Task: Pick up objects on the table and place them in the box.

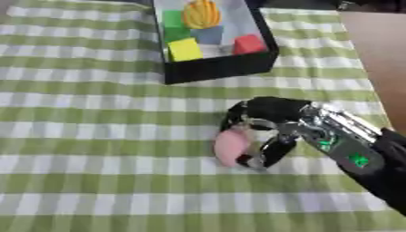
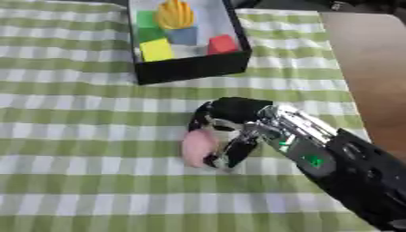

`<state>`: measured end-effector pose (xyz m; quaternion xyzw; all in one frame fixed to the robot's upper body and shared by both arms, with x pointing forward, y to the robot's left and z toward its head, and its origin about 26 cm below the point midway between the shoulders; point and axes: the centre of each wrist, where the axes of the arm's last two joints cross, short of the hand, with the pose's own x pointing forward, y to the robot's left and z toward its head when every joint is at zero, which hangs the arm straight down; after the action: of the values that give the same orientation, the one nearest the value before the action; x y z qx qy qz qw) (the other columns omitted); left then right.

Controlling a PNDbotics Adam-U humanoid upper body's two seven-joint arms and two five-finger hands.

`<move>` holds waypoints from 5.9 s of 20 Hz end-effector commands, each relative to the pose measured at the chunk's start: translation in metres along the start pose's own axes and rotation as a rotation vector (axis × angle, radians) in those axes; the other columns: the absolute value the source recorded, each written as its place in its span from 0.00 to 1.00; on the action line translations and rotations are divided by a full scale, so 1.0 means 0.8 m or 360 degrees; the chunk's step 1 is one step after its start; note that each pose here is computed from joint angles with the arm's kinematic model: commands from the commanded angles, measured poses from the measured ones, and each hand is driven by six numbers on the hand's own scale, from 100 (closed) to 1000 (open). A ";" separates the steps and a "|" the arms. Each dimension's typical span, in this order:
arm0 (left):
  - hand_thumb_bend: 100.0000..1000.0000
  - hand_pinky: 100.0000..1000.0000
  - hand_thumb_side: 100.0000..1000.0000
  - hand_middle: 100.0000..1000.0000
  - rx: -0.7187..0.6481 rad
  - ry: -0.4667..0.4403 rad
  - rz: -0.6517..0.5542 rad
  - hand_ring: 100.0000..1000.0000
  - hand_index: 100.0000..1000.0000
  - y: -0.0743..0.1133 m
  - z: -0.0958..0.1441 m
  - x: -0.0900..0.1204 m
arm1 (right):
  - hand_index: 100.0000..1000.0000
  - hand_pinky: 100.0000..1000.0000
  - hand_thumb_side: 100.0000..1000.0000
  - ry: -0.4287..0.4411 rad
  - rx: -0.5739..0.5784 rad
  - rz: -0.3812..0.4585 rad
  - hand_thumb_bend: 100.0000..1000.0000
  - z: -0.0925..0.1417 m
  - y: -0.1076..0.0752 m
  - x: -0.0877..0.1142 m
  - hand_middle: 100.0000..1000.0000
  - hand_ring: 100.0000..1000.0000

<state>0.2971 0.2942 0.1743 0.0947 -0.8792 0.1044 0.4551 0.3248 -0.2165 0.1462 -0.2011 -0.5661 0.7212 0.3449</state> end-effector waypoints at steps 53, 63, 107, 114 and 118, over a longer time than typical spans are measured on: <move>0.04 0.82 0.70 0.78 -0.0088 -0.0058 0.0016 0.80 0.79 -0.006 -0.011 0.013 | 0.93 0.90 0.25 0.0423 -0.0673 0.0117 0.45 -0.054 -0.229 -0.111 0.80 0.90; 0.02 0.82 0.70 0.78 -0.0041 -0.0023 -0.0012 0.80 0.79 0.003 -0.006 0.006 | 0.83 0.85 0.24 0.0235 -0.1102 -0.0340 0.00 0.048 -0.234 -0.081 0.68 0.82; 0.02 0.82 0.72 0.77 0.0102 0.0142 0.0019 0.79 0.79 0.014 0.012 -0.029 | 0.77 0.83 0.44 0.0281 -0.1801 -0.1881 0.00 0.094 0.006 -0.081 0.61 0.74; 0.02 0.82 0.72 0.77 0.0105 0.0145 0.0022 0.79 0.79 0.014 0.012 -0.030 | 0.76 0.83 0.44 0.0275 -0.1783 -0.1865 0.00 0.095 0.004 -0.080 0.61 0.74; 0.02 0.82 0.72 0.77 0.0105 0.0144 0.0026 0.79 0.79 0.013 0.013 -0.030 | 0.76 0.83 0.44 0.0275 -0.1777 -0.1861 0.00 0.095 0.003 -0.079 0.61 0.73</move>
<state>0.3009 0.3004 0.1422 0.0971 -0.8494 0.1421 0.4989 0.3165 -0.3115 0.1484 -0.0627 -0.8188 0.0113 0.5705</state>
